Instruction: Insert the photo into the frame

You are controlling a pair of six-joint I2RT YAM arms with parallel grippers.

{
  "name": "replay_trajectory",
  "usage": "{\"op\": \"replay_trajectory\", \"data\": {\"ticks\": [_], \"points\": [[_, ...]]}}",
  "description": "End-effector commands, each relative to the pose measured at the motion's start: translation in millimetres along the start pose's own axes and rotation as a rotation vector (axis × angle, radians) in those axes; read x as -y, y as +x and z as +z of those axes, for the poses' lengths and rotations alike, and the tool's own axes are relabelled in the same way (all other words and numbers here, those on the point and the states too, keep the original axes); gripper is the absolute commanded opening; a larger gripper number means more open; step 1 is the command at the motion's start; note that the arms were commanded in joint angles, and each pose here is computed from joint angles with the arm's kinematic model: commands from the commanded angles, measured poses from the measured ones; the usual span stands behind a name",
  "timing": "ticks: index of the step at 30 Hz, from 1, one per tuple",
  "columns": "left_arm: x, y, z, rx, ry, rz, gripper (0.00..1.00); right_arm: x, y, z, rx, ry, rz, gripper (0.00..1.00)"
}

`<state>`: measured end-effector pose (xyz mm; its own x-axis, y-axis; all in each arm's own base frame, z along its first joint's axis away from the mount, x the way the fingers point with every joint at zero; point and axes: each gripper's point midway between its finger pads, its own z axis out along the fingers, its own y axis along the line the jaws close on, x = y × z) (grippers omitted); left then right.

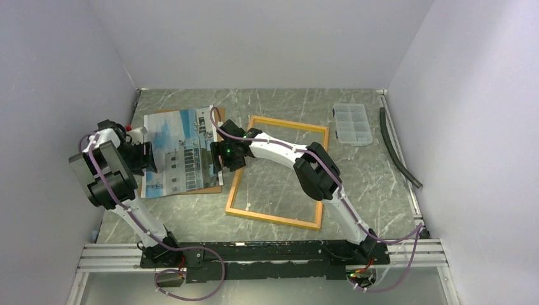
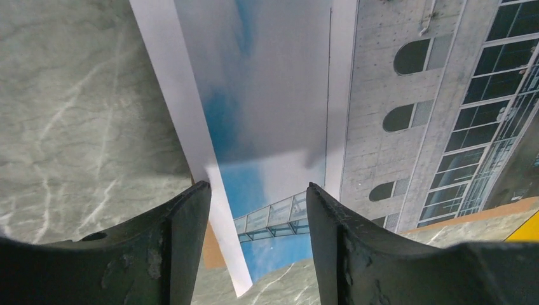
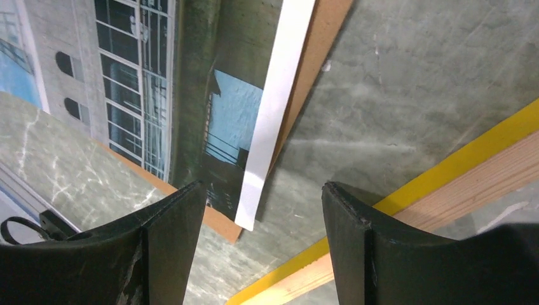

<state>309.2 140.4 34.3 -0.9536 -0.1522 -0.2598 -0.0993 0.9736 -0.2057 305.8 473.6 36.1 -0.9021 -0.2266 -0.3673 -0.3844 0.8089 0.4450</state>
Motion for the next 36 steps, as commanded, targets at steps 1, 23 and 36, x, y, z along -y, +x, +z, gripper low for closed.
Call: {"op": "replay_trajectory", "data": {"ticks": [1, 23, 36], "points": [[2, 1, 12, 0.019, 0.035, 0.026, 0.6, -17, 6, -2, -0.031, -0.075, 0.026, 0.7], [7, 23, 33, -0.029, 0.069, 0.032, 0.44, -65, -23, -47, 0.029, -0.465, 0.187, 0.64], [10, 22, 31, -0.025, 0.061, 0.044, 0.42, -43, -16, -47, 0.028, -0.342, 0.178, 0.62]]}}
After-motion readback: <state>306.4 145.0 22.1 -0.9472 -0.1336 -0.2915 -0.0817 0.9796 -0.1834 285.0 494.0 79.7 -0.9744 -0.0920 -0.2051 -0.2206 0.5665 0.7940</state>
